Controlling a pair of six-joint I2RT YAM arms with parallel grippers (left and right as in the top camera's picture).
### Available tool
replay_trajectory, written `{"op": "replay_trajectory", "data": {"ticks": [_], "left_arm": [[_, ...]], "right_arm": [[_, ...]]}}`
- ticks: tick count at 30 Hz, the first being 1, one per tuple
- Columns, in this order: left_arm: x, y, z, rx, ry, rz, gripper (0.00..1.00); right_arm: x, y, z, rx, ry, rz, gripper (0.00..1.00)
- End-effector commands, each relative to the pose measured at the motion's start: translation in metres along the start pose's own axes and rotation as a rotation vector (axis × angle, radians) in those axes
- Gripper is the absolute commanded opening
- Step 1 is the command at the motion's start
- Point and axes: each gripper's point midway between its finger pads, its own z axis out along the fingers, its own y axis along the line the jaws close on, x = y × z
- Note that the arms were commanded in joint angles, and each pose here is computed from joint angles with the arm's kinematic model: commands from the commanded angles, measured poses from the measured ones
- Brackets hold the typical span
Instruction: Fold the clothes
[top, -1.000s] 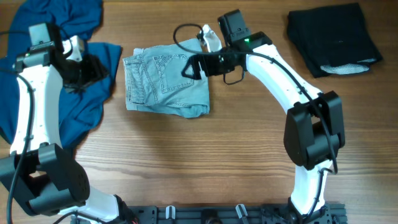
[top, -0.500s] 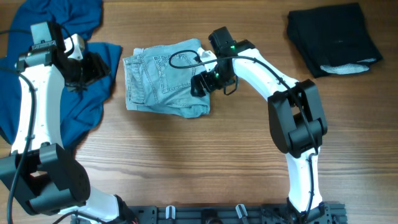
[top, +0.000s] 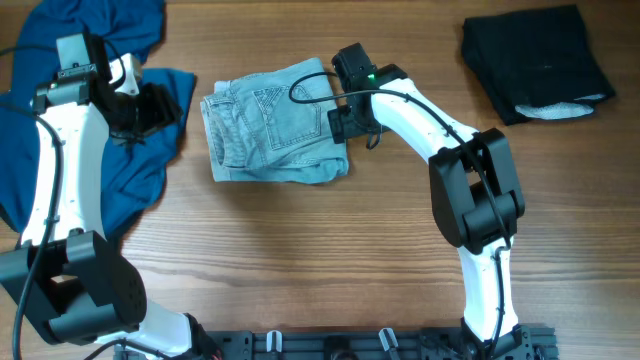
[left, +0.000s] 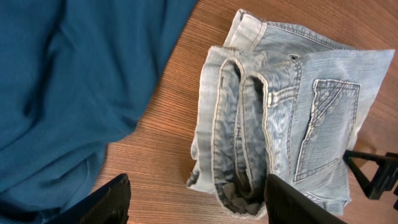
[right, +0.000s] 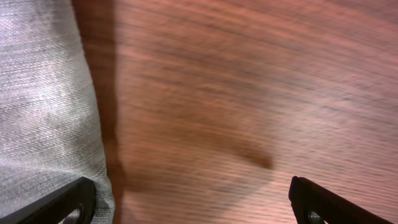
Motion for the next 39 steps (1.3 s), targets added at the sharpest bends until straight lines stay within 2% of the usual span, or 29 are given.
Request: {"op": "replay_trajectory", "data": {"ticks": [1, 9, 14, 17, 20, 22, 27, 33, 39], "left_arm": [[-0.005, -0.009, -0.008, 0.007, -0.03, 0.015, 0.69], [-0.009, -0.011, -0.008, 0.012, -0.048, 0.021, 0.71], [-0.018, -0.013, -0.009, 0.019, -0.084, 0.03, 0.73], [-0.025, -0.014, -0.01, 0.024, -0.113, 0.037, 0.75], [-0.035, -0.006, -0.012, -0.004, -0.152, 0.032, 0.77], [-0.046, 0.013, -0.017, -0.059, -0.199, -0.048, 0.86], [-0.061, 0.052, -0.029, -0.096, -0.264, -0.202, 0.94], [-0.063, 0.097, -0.041, -0.127, -0.29, -0.372, 0.97], [-0.06, 0.106, -0.044, -0.134, -0.284, -0.399, 0.98]], "right_arm": [[0.015, -0.058, 0.037, 0.25, 0.06, 0.042, 1.0], [0.001, -0.116, 0.033, 0.249, 0.061, 0.151, 1.0], [-0.028, -0.134, 0.0, 0.155, 0.028, 0.199, 1.0], [-0.051, -0.125, -0.032, 0.064, -0.018, 0.168, 1.0], [-0.069, -0.093, -0.077, -0.07, -0.07, 0.129, 1.0], [-0.072, -0.058, -0.107, -0.149, -0.091, 0.065, 1.0], [-0.061, 0.024, -0.132, -0.204, -0.104, -0.101, 1.0], [-0.041, 0.099, -0.113, -0.209, -0.099, -0.266, 1.0], [-0.015, 0.103, -0.053, -0.138, 0.028, -0.3, 1.0]]}}
